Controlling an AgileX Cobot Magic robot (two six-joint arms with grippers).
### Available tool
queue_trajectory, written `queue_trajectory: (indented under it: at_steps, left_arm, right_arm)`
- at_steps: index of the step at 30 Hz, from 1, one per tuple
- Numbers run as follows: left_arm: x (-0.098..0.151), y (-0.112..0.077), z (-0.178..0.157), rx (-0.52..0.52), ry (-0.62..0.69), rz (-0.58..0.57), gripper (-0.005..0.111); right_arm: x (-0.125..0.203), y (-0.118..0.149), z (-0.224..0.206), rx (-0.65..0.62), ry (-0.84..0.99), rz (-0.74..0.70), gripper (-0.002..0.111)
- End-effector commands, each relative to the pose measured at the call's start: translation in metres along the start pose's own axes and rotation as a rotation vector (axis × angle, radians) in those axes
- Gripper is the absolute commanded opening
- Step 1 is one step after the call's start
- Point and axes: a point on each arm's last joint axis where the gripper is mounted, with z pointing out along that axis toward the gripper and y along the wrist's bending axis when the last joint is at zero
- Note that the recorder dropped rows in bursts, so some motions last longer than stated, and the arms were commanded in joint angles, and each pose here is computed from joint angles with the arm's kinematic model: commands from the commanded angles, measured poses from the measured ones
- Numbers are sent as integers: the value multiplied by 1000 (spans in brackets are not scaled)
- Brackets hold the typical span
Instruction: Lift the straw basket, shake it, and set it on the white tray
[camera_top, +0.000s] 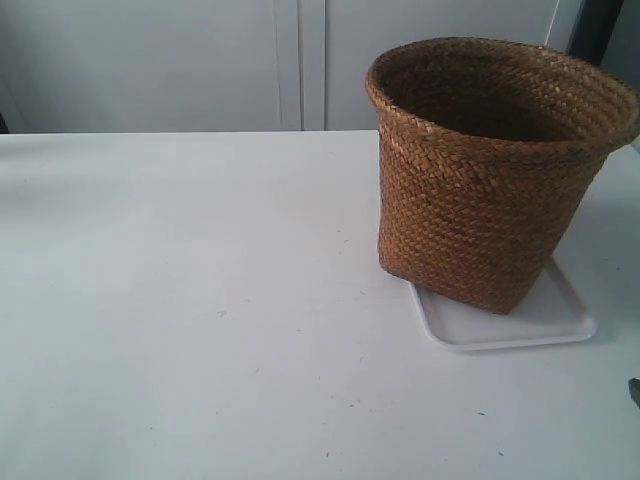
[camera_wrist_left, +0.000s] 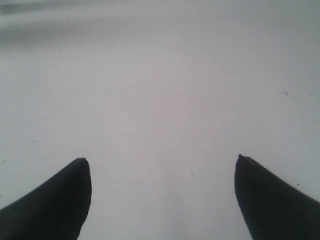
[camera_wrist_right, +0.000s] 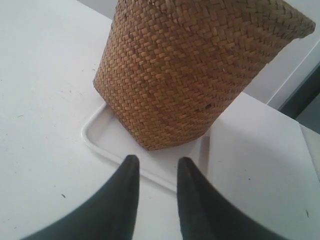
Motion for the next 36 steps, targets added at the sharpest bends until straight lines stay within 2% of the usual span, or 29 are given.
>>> queue_trajectory:
  at_steps: [1, 2, 6, 11, 15, 18, 21, 30, 36]
  left_arm:
    - [1, 0, 0, 1, -3, -4, 81]
    - [1, 0, 0, 1, -3, -4, 81]
    - [1, 0, 0, 1, -3, -4, 81]
    - [1, 0, 0, 1, -3, -4, 81]
    - [1, 0, 0, 1, -3, -4, 81]
    - [1, 0, 0, 1, -3, -4, 81]
    - [1, 0, 0, 1, -3, -4, 81]
    - [1, 0, 0, 1, -3, -4, 81]
    - [1, 0, 0, 1, -3, -4, 81]
  right_arm:
    - [-3, -2, 0, 27, -44, 8, 26]
    - [-2, -1, 0, 21, -44, 47, 26]
    - [0, 3, 0, -25, -15, 432, 26]
    - [1, 3, 0, -25, -2, 708, 26]
    - [0, 2, 0, -24, -7, 1051, 26]
    - [-3, 0, 0, -17, -52, 1041, 26]
    - [-2, 0, 0, -5, -36, 864, 26]
    - [3, 2, 0, -6, 24, 651, 26]
    - [4, 2, 0, -8, 33, 629, 26]
